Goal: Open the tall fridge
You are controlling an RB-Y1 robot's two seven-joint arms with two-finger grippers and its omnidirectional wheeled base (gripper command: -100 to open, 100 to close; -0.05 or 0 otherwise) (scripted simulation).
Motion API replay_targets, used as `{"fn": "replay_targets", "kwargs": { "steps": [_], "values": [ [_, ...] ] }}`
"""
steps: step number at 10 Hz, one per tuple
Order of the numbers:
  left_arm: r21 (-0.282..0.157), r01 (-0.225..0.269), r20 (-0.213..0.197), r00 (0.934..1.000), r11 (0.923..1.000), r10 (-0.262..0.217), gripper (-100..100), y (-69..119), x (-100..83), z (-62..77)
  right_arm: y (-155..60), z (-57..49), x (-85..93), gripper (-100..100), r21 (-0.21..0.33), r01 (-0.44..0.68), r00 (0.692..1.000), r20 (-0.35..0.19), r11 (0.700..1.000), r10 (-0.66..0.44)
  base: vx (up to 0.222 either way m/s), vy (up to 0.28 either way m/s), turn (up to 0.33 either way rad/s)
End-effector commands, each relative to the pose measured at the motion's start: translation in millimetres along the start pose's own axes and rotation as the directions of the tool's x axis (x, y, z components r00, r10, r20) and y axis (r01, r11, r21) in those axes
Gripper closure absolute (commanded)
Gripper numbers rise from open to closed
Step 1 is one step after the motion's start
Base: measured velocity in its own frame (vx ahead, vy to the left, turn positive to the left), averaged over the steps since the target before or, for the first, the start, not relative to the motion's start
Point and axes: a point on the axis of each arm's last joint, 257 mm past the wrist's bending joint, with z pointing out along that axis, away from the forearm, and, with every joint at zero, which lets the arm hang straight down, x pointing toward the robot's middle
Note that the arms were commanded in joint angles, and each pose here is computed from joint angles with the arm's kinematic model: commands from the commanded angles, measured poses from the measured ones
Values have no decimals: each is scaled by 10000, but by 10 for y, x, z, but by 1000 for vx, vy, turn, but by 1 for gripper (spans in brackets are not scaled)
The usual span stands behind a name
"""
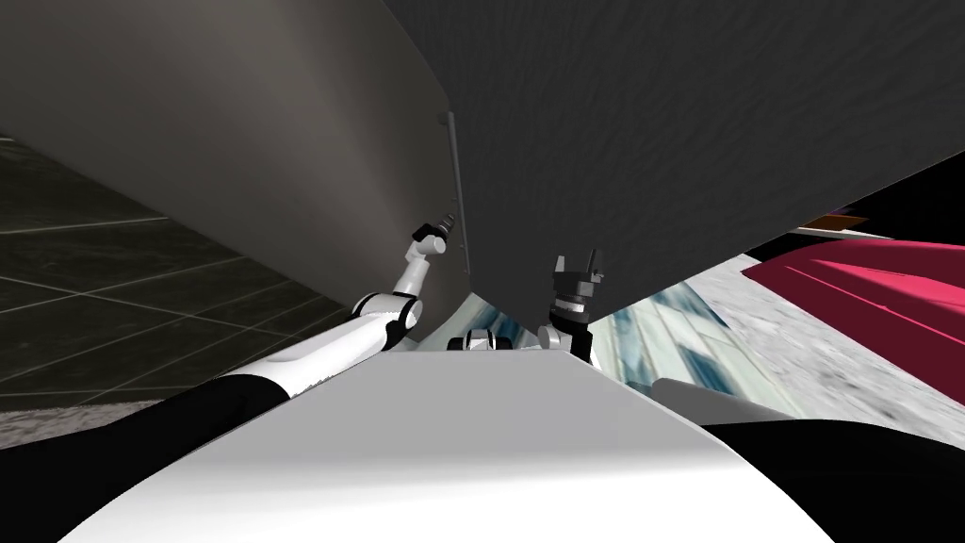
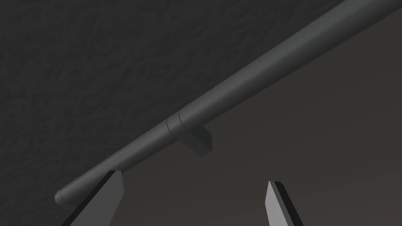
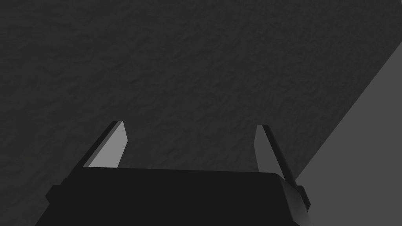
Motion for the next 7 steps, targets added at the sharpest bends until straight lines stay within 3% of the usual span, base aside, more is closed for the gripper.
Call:
{"fn": "replay_targets", "kwargs": {
  "steps": [1,2,5,7],
  "values": [
    [-207,-190,-568,9982,9996,178,-100,-94,79,155,0,0,0,0,1,0,10000,0,10000,0,135,-69,123],
    [-144,-203,-557,9983,9997,195,-100,-155,61,182,0,0,0,0,1,0,10000,1,10000,0,91,-48,44],
    [-378,-529,-1138,9923,9979,483,-100,-272,73,332,0,0,0,0,1,0,10000,0,10000,0,102,-54,82],
    [-388,-643,-1263,9902,9972,590,-100,-344,46,377,0,0,0,0,-1,0,10000,0,10000,0,73,-42,29]
  ]
}}
